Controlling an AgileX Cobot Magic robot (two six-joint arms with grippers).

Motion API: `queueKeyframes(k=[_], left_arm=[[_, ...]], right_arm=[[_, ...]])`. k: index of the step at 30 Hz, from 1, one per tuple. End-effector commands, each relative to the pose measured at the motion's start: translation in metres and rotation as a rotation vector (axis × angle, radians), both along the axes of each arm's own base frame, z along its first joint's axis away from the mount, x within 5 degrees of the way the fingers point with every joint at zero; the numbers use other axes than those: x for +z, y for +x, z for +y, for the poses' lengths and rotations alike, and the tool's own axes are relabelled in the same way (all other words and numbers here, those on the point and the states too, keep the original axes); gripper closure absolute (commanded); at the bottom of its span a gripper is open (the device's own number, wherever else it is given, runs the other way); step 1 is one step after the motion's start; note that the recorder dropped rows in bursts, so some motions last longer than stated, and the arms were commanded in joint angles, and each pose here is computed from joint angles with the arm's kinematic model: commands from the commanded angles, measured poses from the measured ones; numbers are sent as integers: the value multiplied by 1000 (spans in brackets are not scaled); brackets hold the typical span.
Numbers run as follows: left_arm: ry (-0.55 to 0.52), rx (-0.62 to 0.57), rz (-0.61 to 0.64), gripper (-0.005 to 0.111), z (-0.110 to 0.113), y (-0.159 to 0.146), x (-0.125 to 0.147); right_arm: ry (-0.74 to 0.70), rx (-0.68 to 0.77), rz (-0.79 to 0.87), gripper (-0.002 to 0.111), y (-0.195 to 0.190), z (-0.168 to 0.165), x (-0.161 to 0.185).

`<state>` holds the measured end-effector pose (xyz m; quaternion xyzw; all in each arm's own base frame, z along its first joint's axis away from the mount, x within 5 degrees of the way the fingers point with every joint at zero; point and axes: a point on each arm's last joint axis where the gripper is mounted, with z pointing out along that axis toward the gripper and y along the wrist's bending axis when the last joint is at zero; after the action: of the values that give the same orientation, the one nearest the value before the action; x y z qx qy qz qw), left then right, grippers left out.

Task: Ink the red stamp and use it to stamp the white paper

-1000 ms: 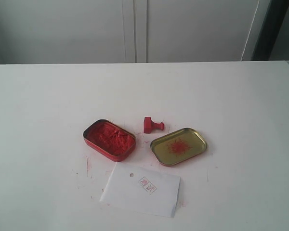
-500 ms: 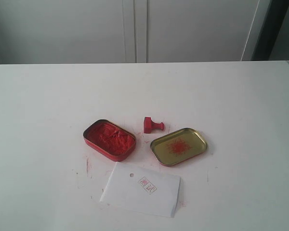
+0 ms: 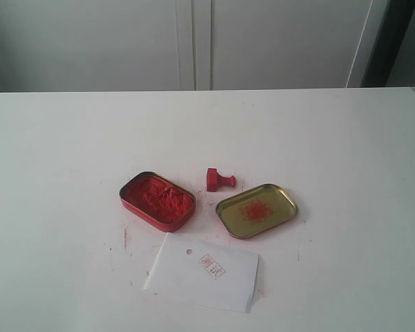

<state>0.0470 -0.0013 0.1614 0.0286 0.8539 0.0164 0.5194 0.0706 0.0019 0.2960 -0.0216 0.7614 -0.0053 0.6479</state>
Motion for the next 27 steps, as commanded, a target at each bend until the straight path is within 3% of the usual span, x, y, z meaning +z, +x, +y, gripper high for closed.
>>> queueKeyframes(k=[1,8,19,27], left_arm=[[-6,-8,3,107,-1,0,-2],[-6,-8,3,107,-1,0,-2],[-6,-8,3,107,-1,0,-2],[-6,-8,3,107,-1,0,-2]], right_arm=[[-19,-9,-13,108,0,-1,0],[-19,9,-16,108,0,0,1],[-18,7,-285,108,-49,0,13],[-15,28,-295,108,-51,0,13]])
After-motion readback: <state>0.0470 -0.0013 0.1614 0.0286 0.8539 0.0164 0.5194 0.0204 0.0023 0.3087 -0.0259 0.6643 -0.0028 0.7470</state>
